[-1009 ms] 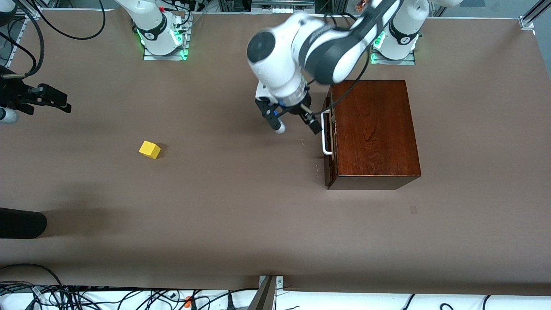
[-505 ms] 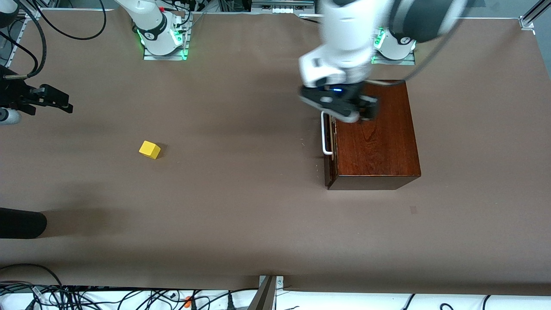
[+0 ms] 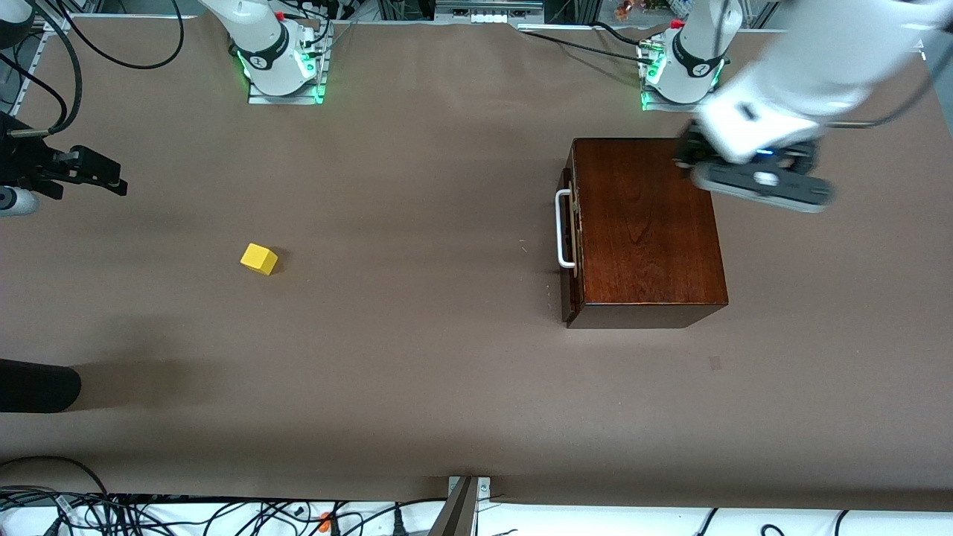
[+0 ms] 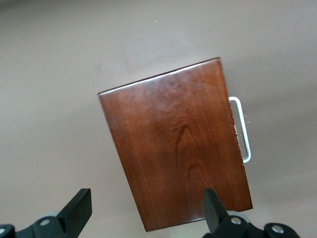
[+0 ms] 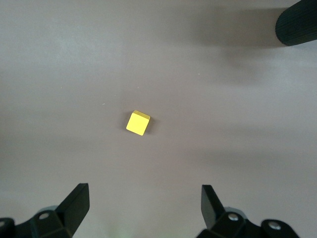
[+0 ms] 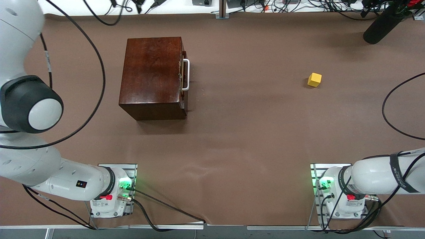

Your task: Open drawer, take yellow block, close drawer

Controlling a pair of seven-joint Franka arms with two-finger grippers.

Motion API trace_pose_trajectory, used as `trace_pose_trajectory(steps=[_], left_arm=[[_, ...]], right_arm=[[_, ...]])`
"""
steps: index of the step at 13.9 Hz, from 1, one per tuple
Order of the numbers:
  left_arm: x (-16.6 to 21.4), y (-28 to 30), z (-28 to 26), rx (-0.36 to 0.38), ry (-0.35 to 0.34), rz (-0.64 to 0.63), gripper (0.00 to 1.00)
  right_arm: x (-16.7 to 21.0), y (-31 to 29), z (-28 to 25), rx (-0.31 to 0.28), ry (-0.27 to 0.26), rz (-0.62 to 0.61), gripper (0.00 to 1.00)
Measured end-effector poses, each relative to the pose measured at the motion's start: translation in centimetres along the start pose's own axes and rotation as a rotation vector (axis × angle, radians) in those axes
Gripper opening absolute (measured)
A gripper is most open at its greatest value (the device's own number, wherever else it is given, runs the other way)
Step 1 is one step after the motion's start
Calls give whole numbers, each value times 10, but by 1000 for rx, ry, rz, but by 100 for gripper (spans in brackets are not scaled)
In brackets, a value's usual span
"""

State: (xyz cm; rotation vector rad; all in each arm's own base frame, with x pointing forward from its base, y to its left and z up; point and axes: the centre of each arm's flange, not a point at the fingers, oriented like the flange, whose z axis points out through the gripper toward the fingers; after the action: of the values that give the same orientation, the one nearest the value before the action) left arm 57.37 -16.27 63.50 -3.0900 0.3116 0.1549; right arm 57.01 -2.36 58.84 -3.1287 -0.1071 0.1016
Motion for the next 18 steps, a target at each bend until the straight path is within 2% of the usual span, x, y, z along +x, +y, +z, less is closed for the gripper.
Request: trace_pose_trajectory(steps=[2,4,11,18], left_arm=[[-3,-60,4,-44,-11,-104,100],[-9,-91,9,-52,2,-160,100],[-52,-126,29,-69,14,-186,100],[-68,-121,30,-76,25,-204,100]], right_arm=[[0,0,0,0,0,0,100],[0,0,0,0,0,0,100],[0,0,0,0,0,0,100],[0,0,0,0,-1,0,100]])
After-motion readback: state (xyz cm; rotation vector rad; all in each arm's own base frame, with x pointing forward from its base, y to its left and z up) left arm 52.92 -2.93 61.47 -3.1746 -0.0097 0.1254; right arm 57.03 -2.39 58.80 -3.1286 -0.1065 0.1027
